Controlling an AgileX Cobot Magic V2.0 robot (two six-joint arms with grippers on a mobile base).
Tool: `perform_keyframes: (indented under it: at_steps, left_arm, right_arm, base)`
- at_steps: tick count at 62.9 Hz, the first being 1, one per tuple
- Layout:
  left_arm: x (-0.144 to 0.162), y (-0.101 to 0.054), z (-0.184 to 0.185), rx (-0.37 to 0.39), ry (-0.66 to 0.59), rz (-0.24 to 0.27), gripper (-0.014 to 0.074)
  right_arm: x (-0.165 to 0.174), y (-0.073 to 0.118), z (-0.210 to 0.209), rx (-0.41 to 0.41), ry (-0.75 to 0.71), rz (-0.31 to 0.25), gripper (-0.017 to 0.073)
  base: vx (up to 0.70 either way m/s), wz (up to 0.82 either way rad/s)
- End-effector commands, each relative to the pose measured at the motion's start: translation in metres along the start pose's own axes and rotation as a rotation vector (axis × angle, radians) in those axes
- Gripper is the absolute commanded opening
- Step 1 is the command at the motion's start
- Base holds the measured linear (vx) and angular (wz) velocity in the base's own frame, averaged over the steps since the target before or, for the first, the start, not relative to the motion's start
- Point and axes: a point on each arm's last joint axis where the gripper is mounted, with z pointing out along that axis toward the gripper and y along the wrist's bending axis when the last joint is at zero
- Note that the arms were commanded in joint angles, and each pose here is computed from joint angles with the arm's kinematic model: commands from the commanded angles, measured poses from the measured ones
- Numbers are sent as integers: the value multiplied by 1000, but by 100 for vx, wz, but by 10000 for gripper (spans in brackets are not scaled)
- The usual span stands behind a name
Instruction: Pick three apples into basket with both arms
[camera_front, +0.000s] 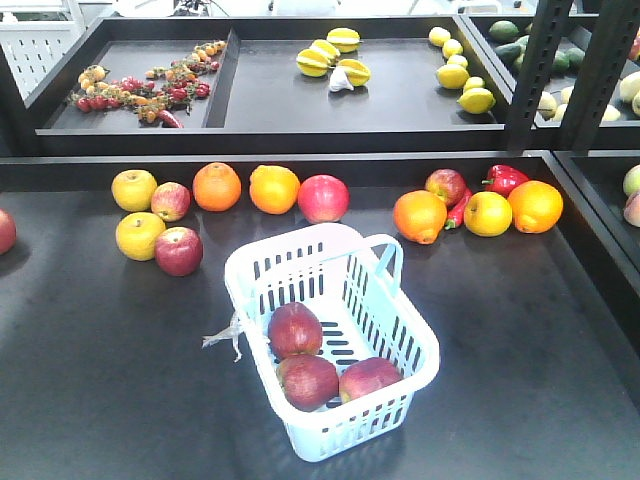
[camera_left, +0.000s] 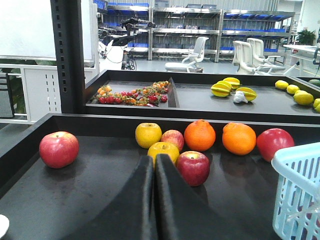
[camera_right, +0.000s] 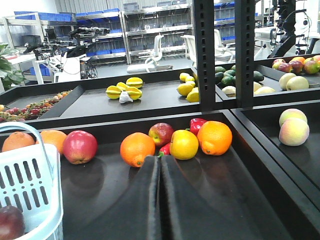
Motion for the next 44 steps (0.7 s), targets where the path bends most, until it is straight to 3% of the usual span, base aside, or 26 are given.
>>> perform_keyframes:
  at_steps: [1,44]
  left_arm:
    - [1,0,0,4,-57,-6,-6]
    - [1,0,0,4,-57,-6,-6]
  right_arm:
    - [-3,0,0,-4,-76,-8,-5]
    - [-3,0,-1,-5,-77,-8,-5]
  base:
    - [0,0]
    - [0,0]
